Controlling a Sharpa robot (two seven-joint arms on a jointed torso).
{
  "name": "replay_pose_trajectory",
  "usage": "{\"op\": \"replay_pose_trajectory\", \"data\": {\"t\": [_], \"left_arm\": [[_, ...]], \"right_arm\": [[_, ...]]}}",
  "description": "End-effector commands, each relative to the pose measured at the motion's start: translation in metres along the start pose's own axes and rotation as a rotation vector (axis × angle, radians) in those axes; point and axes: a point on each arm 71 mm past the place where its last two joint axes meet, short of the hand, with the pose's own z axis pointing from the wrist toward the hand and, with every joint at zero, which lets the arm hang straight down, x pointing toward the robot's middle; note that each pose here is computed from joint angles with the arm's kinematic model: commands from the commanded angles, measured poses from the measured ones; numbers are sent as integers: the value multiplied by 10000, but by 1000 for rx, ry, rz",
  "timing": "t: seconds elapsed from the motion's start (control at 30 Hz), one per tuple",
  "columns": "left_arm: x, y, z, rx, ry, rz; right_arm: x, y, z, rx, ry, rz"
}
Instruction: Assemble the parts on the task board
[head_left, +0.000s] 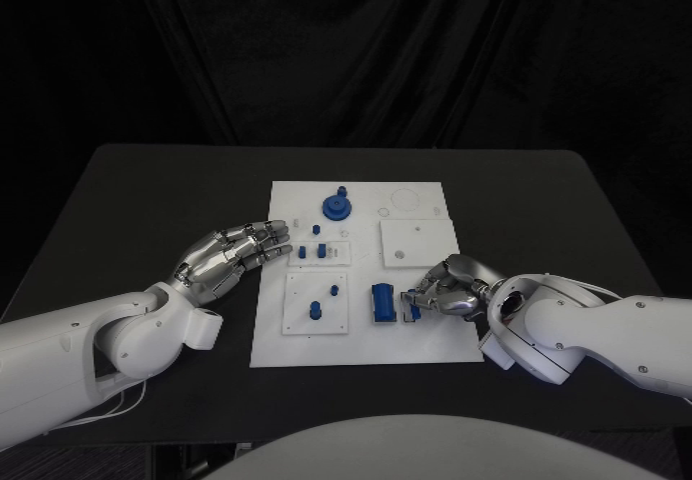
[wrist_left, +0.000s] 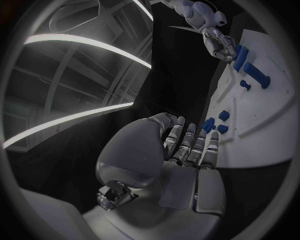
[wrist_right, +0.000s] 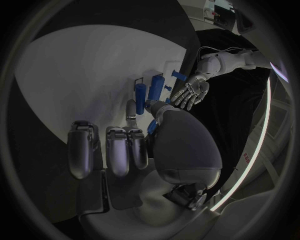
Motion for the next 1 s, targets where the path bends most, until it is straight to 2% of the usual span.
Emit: {"op": "replay_pose_trajectory", "data": {"t": [0.03, 0.3, 1.0], "left_arm": [[17, -2, 3, 9, 14, -10], [13, 0, 6, 8, 14, -10], [9, 6, 12, 3, 17, -12]], "right_arm": [[26, -7, -9, 32, 18, -32], [38, -3, -7, 39, 24, -45], [20, 1, 21, 42, -9, -60]]}}
